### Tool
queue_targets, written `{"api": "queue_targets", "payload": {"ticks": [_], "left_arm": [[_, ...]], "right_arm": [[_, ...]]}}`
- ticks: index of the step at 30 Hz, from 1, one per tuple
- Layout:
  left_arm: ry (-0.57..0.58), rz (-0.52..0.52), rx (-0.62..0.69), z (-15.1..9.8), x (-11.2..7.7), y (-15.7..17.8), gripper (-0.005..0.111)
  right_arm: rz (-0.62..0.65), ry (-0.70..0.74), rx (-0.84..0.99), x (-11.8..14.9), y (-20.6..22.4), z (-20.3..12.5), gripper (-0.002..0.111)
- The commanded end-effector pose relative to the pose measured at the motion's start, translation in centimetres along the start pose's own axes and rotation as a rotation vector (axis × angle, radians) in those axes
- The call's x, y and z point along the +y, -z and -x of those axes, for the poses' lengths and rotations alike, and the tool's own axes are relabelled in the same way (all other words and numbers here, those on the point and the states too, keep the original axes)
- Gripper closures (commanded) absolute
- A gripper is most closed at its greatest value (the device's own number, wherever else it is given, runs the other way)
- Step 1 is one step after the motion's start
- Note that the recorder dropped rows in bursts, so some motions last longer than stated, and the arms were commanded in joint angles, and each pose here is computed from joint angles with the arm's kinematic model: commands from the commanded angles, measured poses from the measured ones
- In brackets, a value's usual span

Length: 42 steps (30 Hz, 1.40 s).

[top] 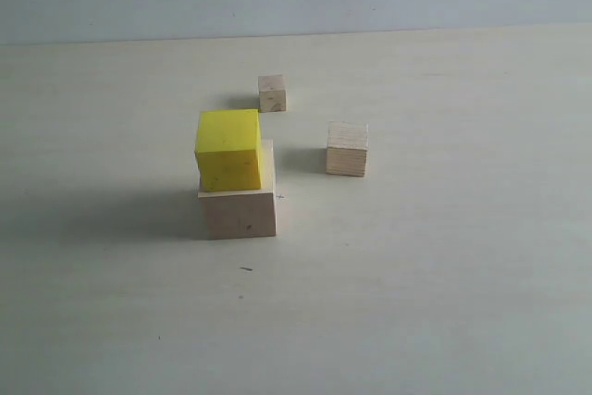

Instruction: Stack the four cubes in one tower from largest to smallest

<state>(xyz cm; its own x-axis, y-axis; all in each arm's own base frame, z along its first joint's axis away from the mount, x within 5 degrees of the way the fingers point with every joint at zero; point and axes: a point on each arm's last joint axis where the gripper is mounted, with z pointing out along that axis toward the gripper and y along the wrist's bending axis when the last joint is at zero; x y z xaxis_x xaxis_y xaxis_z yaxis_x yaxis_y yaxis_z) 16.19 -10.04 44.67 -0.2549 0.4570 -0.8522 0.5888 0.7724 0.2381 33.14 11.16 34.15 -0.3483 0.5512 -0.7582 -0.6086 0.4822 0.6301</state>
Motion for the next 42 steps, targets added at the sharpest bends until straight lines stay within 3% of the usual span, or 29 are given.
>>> {"api": "queue_targets", "payload": {"ticks": [1, 6, 8, 14, 16, 19, 23, 26, 29, 31, 32, 34, 39, 42], "left_arm": [[0.02, 0.006, 0.0, -0.4, 0.0, 1.2, 0.107], [0.023, 0.012, -0.027, -0.4, 0.1, 2.2, 0.107], [0.023, 0.014, -0.035, -0.3, 0.1, 2.3, 0.107], [0.023, 0.022, -0.078, 0.0, 0.2, 2.2, 0.107], [0.029, 0.024, -0.095, -0.1, 0.1, 1.9, 0.107], [0.053, 0.023, -0.103, -0.4, 0.0, 1.3, 0.107], [0.09, 0.012, -0.075, -1.4, -0.3, 0.3, 0.107], [0.105, 0.007, -0.054, -2.1, -0.6, -0.4, 0.107], [0.134, 0.003, -0.048, -2.6, -0.7, -0.9, 0.107], [0.149, 0.003, -0.06, -2.7, -0.8, -1.1, 0.107], [0.153, 0.003, -0.065, -2.8, -0.8, -1.2, 0.107], [0.154, 0.004, -0.083, -2.8, -0.8, -1.3, 0.107], [0.148, 0.012, -0.138, -2.3, -0.7, -1.3, 0.107], [0.147, 0.017, -0.17, -2.0, -0.7, -1.3, 0.107]], "right_arm": [[-0.166, 0.086, -0.148, 0.1, 0.9, 2.2, 0.108], [-0.185, 0.386, -0.221, 2.1, 2.0, 4.0, 0.108], [-0.188, 0.624, -0.192, 2.8, 2.3, 4.2, 0.108], [-0.141, 1.264, 0.216, 2.1, 2.3, 1.4, 0.108], [-0.163, 1.329, 0.314, 1.4, 2.5, 0.9, 0.108], [-0.355, 1.188, 0.277, 0.8, 3.0, 2.2, 0.108], [-0.554, 0.631, -0.027, 1.1, 3.7, 5.9, 0.108], [-0.543, 0.043, -0.325, 1.6, 4.8, 7.8, 0.108], [-0.48, -0.455, -0.576, 1.6, 5.8, 8.8, 0.108], [-0.44, -0.635, -0.711, 1.4, 6.3, 9.3, 0.108], [-0.42, -0.636, -0.767, 1.4, 6.6, 9.7, 0.108], [-0.409, -0.494, -0.825, 1.8, 6.9, 10.5, 0.108], [-0.525, 0.351, -0.698, 3.1, 6.6, 11.4, 0.108], [-0.488, 0.867, -0.494, 3.9, 5.0, 10.4, 0.108]]}}
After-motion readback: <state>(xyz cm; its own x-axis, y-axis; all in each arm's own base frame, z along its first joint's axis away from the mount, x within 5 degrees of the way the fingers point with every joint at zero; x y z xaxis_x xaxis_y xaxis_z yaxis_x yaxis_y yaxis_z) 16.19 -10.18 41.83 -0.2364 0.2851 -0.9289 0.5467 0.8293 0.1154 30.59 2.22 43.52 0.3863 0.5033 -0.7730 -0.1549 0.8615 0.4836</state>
